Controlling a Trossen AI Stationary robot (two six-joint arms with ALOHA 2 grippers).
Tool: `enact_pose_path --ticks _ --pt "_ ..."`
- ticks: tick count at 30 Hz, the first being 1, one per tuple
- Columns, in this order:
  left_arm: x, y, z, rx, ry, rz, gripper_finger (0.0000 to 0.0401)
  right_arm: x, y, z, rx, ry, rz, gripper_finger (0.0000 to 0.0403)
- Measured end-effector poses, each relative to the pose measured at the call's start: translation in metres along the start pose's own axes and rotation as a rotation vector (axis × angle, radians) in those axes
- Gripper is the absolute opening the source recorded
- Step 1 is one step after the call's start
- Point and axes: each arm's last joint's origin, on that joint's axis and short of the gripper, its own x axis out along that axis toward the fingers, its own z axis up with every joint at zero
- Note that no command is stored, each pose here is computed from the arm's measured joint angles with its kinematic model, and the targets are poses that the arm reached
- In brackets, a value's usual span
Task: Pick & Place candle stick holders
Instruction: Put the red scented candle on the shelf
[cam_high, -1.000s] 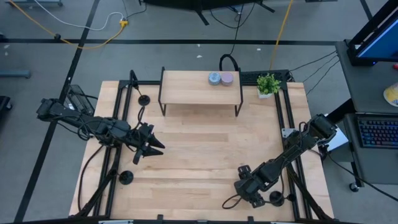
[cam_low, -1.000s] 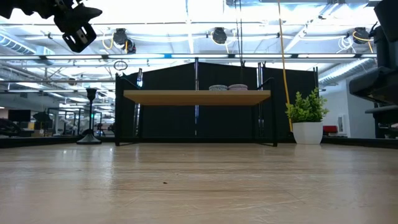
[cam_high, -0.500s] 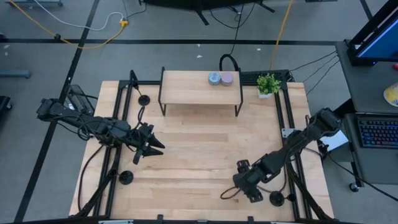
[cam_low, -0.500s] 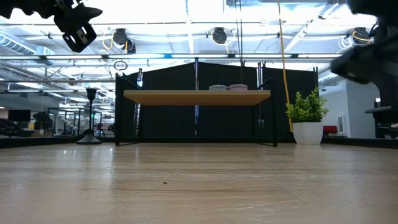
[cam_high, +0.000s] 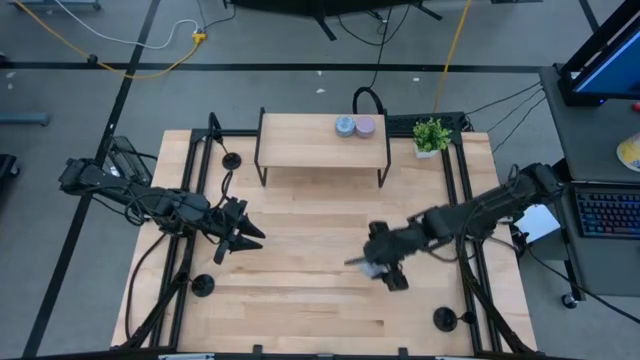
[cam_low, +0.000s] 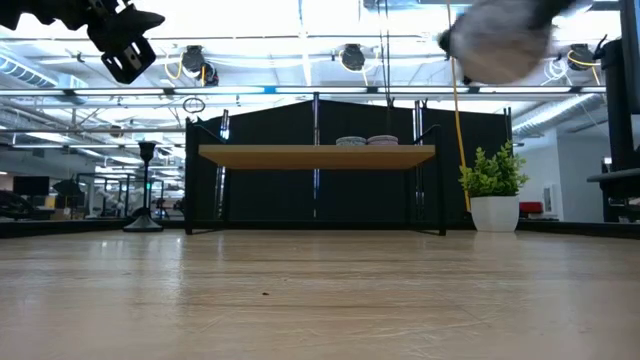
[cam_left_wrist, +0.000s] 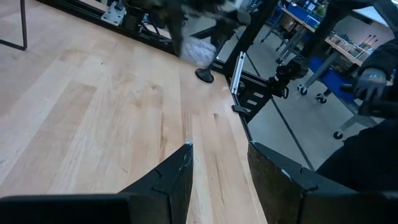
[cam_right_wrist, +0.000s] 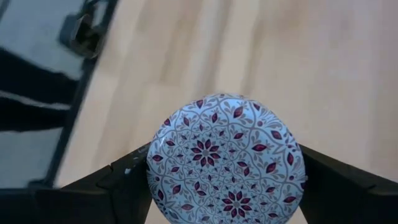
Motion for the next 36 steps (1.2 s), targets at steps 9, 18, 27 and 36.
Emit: enact_pose_path --ticks 9,18,27,36 --pt "0.0 0.0 0.001 0.004 -0.008 -0.004 0.0159 -0.045 -0.069 0.04 -0.042 -0.121 -0.181 0.0312" --pt "0.0 0.001 0.002 0.013 -0.021 0.002 0.0159 -0.09 -0.154 0.044 0.002 -0.189 -0.411 0.0312" --pt "0.0 0.005 0.007 0.007 -0.055 0.023 0.0159 -0.11 -0.216 0.026 0.131 -0.209 -0.506 0.0312" --pt "-0.001 0.009 0.009 -0.004 -0.072 0.045 0.0159 -0.092 -0.252 0.012 0.191 -0.126 -0.503 0.0313"
